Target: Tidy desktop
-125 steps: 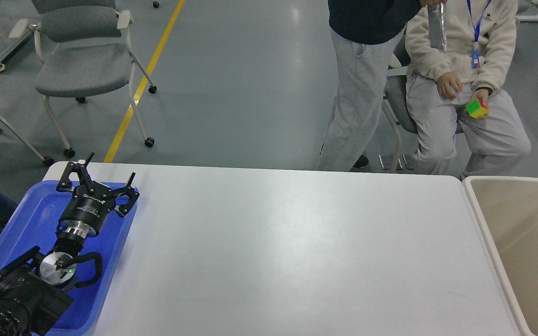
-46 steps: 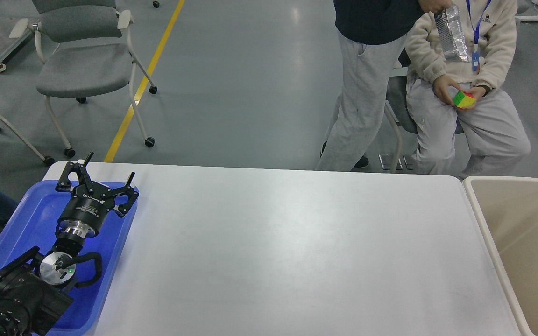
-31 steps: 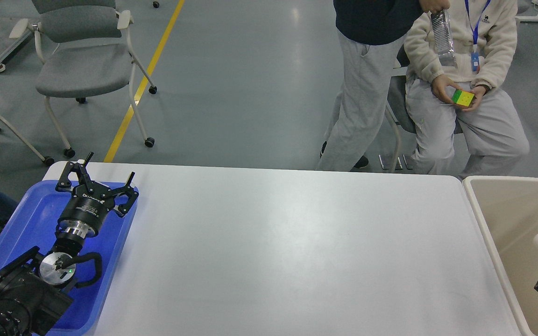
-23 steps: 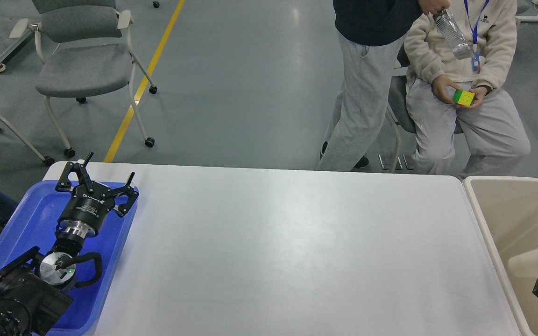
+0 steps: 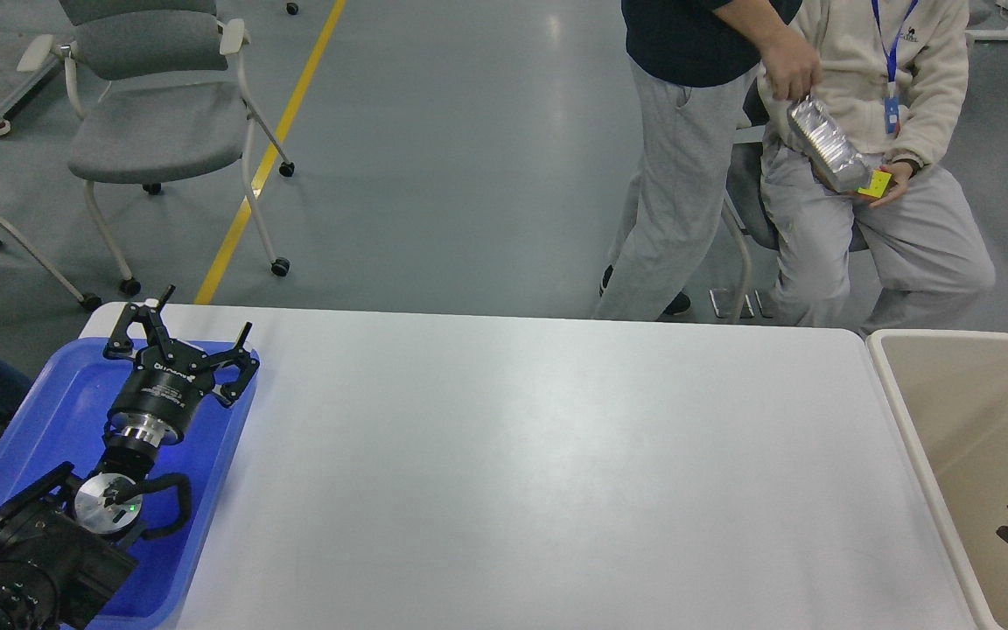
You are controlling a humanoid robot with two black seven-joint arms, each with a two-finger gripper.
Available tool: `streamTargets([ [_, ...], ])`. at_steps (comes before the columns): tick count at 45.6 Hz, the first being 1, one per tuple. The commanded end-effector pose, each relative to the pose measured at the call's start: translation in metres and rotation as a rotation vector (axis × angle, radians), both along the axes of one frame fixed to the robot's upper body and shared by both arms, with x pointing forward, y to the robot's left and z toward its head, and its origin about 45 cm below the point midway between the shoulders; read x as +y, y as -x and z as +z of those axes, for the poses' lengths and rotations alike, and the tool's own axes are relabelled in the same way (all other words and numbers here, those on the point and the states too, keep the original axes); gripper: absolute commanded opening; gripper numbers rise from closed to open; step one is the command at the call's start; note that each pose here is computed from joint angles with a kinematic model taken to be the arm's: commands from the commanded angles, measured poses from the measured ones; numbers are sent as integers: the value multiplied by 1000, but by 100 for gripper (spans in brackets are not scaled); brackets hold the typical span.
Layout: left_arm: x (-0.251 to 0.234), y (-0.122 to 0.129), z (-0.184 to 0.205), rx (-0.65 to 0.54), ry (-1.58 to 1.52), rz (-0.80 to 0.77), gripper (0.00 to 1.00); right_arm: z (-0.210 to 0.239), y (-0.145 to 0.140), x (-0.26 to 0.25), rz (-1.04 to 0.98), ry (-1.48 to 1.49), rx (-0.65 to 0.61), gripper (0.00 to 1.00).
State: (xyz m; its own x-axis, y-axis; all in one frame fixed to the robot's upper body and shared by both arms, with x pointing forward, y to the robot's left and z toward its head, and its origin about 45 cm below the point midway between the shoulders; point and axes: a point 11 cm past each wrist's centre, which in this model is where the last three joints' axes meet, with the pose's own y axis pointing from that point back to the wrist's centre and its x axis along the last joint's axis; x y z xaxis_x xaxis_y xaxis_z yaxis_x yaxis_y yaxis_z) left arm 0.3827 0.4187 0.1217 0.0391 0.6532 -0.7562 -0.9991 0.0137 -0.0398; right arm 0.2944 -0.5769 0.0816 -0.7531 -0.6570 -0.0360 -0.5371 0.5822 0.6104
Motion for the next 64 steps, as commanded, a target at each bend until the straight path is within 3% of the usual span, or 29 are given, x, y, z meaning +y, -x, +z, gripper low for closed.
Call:
streamTargets([
  [1,0,0,0,0,-2,0,100,57,-39,7,111,-60,-166,100],
  [16,0,0,0,0,-1,-1,100,133,-102,74,399,-42,-393,100],
  [33,1,0,0,0,-1,1,100,213,-143,153,628,-200,-719,100],
  [50,1,0,0,0,-1,1,100,232,-179,255,735,-374,-837,100],
  [64,0,0,0,0,0,0,100,190,-196,313,698,-520,-793,100],
])
